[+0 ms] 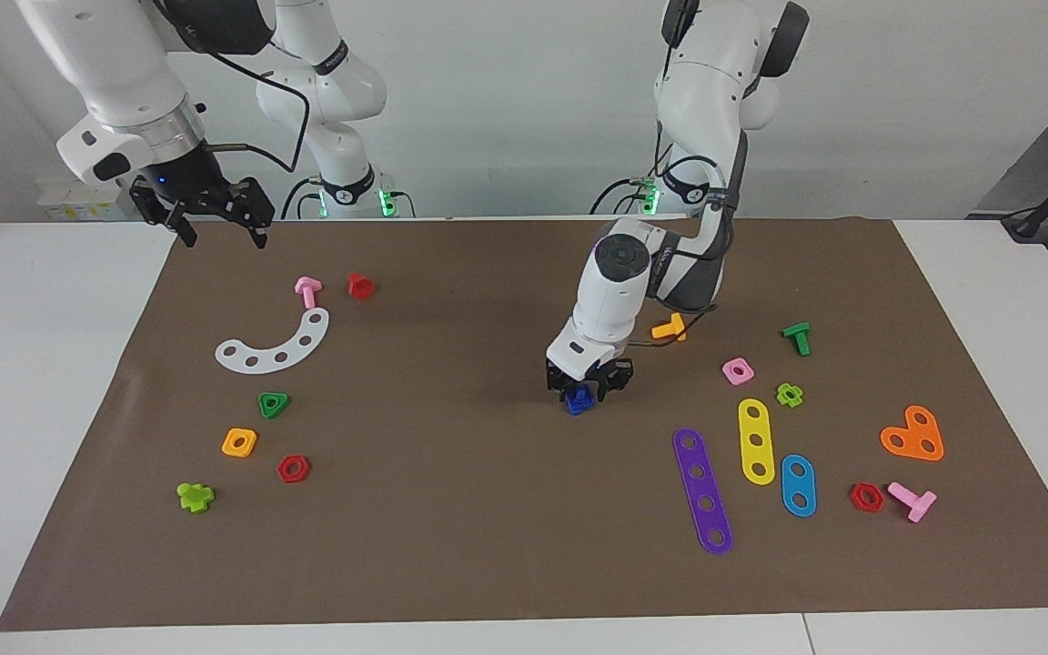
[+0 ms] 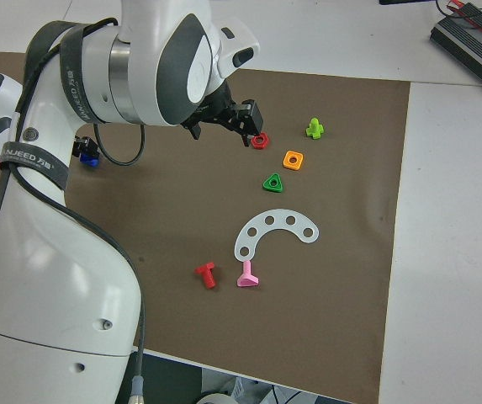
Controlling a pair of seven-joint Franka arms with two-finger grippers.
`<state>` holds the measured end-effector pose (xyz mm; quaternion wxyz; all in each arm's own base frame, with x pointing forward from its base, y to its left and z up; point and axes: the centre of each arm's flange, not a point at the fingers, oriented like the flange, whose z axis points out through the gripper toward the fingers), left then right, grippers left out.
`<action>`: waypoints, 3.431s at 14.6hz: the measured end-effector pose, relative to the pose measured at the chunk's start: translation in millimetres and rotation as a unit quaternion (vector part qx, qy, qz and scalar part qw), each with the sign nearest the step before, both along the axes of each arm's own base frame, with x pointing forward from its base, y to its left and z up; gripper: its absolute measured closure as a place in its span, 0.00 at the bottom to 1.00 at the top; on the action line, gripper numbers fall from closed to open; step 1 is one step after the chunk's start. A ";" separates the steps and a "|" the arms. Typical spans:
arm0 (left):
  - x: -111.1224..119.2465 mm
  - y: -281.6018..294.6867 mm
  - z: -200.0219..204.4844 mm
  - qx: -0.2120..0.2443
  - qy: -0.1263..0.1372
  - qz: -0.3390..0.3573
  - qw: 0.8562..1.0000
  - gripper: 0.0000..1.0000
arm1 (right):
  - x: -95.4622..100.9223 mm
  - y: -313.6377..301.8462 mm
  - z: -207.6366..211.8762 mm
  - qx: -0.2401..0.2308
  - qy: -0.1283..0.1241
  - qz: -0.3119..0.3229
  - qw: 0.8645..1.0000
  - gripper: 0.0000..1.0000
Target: Unscrew and place screws in storage area
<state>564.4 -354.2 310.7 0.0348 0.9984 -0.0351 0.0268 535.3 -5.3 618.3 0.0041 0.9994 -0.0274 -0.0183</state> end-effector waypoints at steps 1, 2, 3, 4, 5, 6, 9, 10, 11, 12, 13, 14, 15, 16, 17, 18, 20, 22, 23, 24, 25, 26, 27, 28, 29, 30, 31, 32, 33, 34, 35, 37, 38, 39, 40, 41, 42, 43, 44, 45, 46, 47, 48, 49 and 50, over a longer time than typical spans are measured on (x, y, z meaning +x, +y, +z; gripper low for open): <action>0.0 0.0 0.0 0.000 0.000 0.000 1.000 0.37 | 0.0 0.0 0.0 0.000 0.000 0.000 1.000 0.00; 0.0 0.0 0.0 0.000 0.000 0.000 1.000 0.40 | 0.0 0.0 -0.1 0.000 0.000 0.000 1.000 0.00; 0.0 0.0 0.0 0.000 0.000 0.000 1.000 0.41 | 0.0 0.0 -0.2 0.000 0.000 0.000 1.000 0.00; 0.0 0.0 -0.1 0.000 0.000 0.000 1.000 0.44 | 0.0 0.0 -0.3 0.000 0.000 0.000 1.000 0.00; 0.0 0.0 -0.1 0.000 0.000 0.000 1.000 0.44 | 0.0 0.0 -0.3 0.000 0.000 0.000 1.000 0.00; 0.0 -0.1 -0.1 0.000 0.000 0.000 1.000 0.48 | 0.0 0.0 -0.4 0.000 0.000 0.000 1.000 0.00; 0.0 -0.1 0.1 0.000 0.000 0.000 1.000 0.53 | 0.0 0.0 -0.5 0.000 0.001 0.000 1.000 0.00; 0.0 -0.1 0.1 0.000 0.000 0.000 1.000 0.53 | 0.0 0.0 -0.5 0.000 0.001 0.000 1.000 0.00; 0.0 -0.1 0.1 0.000 0.000 0.000 1.000 0.53 | 0.0 0.0 -0.6 0.000 0.001 0.000 1.000 0.00; 0.0 -0.1 0.1 0.000 0.000 0.000 1.000 0.53 | 0.0 0.0 -0.6 0.000 0.001 0.000 1.000 0.00; 0.0 -0.1 0.1 0.000 0.000 0.000 1.000 0.53 | 0.0 0.0 -0.6 0.000 0.001 0.000 1.000 0.00; 0.1 -0.2 0.2 0.000 0.000 0.000 1.000 0.53 | 0.0 0.0 -0.6 0.000 0.001 0.000 1.000 0.00; 0.3 -0.3 0.6 0.000 -0.001 0.000 1.000 0.53 | 0.0 0.0 -0.6 0.000 0.001 0.000 1.000 0.00; 0.8 -0.7 1.8 0.000 -0.001 0.000 1.000 0.53 | 0.0 0.0 -0.7 0.000 0.001 0.000 1.000 0.00; 2.0 -1.7 4.8 -0.001 -0.003 -0.001 1.000 0.53 | 0.0 0.0 -0.7 0.000 0.001 0.000 1.000 0.00; 3.6 -3.7 9.7 -0.003 -0.004 -0.001 1.000 0.53 | 0.0 0.0 -0.7 0.000 0.001 0.000 1.000 0.00; 6.1 -9.8 22.5 -0.003 -0.004 -0.003 1.000 0.53 | 0.0 0.0 -0.8 0.000 0.001 0.000 1.000 0.00; 7.2 -15.9 33.8 -0.001 -0.001 -0.005 1.000 0.53 | 0.0 0.0 -0.8 0.000 0.001 0.000 1.000 0.00; 8.2 -17.5 38.5 0.002 0.003 -0.005 1.000 0.53 | 0.0 0.0 -0.8 0.000 0.001 0.000 1.000 0.00; 9.5 -18.2 42.5 0.005 0.010 -0.004 1.000 0.53 | 0.0 0.0 -0.8 0.000 0.001 0.000 1.000 0.00; 11.2 -18.9 46.7 0.009 0.019 -0.003 1.000 0.53 | 0.0 0.0 -0.8 0.000 0.001 0.000 1.000 0.00; 15.0 -20.0 53.5 0.012 0.027 -0.001 1.000 0.53 | 0.0 0.0 -0.8 0.000 0.001 0.000 1.000 0.00; 21.0 -20.4 63.0 0.016 0.033 0.001 0.999 0.53 | 0.0 0.0 -0.8 0.000 0.001 0.000 1.000 0.00; 28.2 -18.9 72.0 0.019 0.038 0.005 0.999 0.53 | 0.0 0.0 -0.8 0.000 0.001 0.000 1.000 0.00; 36.4 -14.8 80.5 0.022 0.039 0.010 0.999 0.53 | 0.0 0.0 -0.8 0.000 0.001 0.000 1.000 0.00; 45.2 -7.0 85.3 0.024 0.039 0.018 0.999 0.53 | 0.0 0.0 -0.8 0.000 0.001 0.000 1.000 0.00; 56.0 7.7 86.9 0.025 0.040 0.031 0.998 0.53 | 0.5 0.1 -0.4 0.000 -0.002 0.000 1.000 0.00; 67.9 27.2 86.3 0.025 0.040 0.042 0.998 0.53 | 2.1 2.2 0.3 0.000 -0.009 0.002 1.000 0.00; 79.3 49.6 85.0 0.025 0.041 0.046 0.998 0.53 | 3.7 10.2 0.4 0.001 -0.015 0.009 1.000 0.00; 89.5 72.9 84.5 0.025 0.041 0.043 0.998 0.53 | 5.6 24.4 -0.2 0.001 -0.021 0.018 1.000 0.00; 98.1 96.3 84.1 0.025 0.044 0.038 0.998 0.53 | 8.4 43.1 -1.4 0.001 -0.030 0.019 0.999 0.00; 106.8 136.8 80.2 0.028 0.053 0.025 0.998 0.53 | 14.7 86.4 -10.8 0.002 -0.041 0.021 0.999 0.00; 105.1 153.6 76.4 0.031 0.060 0.014 0.998 0.53 | 19.3 110.9 -19.9 0.003 -0.045 0.024 0.999 0.00; 99.4 167.9 71.5 0.034 0.069 0.004 0.997 0.53 | 24.6 138.7 -31.3 0.005 -0.052 0.026 0.998 0.00; 91.5 179.4 66.6 0.036 0.077 -0.005 0.996 0.53 | 28.8 170.1 -45.7 0.007 -0.058 0.027 0.998 0.00; 82.1 188.8 60.9 0.038 0.080 -0.010 0.996 0.53 | 32.3 207.7 -65.6 0.008 -0.062 0.026 0.998 0.00; 72.2 194.9 54.4 0.038 0.079 -0.012 0.996 0.53 | 34.3 247.7 -90.1 0.009 -0.064 0.022 0.998 0.00; 62.5 197.8 47.6 0.039 0.078 -0.013 0.996 0.53 | 35.4 286.5 -119.2 0.008 -0.062 0.018 0.998 0.00; 53.2 198.2 40.6 0.039 0.076 -0.015 0.996 0.53 | 36.9 321.2 -148.3 0.006 -0.060 0.015 0.998 0.00; 44.6 197.3 33.8 0.039 0.074 -0.017 0.996 0.53 | 38.1 351.7 -173.8 0.006 -0.063 0.015 0.998 0.00; 37.0 195.9 27.0 0.038 0.071 -0.017 0.997 0.53 | 37.1 377.2 -196.1 0.005 -0.062 0.017 0.998 0.00; 31.1 194.6 21.5 0.037 0.067 -0.015 0.997 0.53 | 33.5 400.6 -215.3 0.004 -0.062 0.017 0.998 0.00; 27.3 194.1 18.0 0.036 0.065 -0.014 0.997 0.53 | 28.6 421.4 -230.3 0.005 -0.063 0.016 0.998 0.00; 25.3 193.7 16.3 0.036 0.063 -0.014 0.997 0.53 | 23.2 441.1 -244.2 0.007 -0.067 0.018 0.998 0.00; 24.7 193.3 16.0 0.035 0.062 -0.013 0.997 0.53 | 20.6 455.4 -257.0 0.011 -0.075 0.019 0.997 0.00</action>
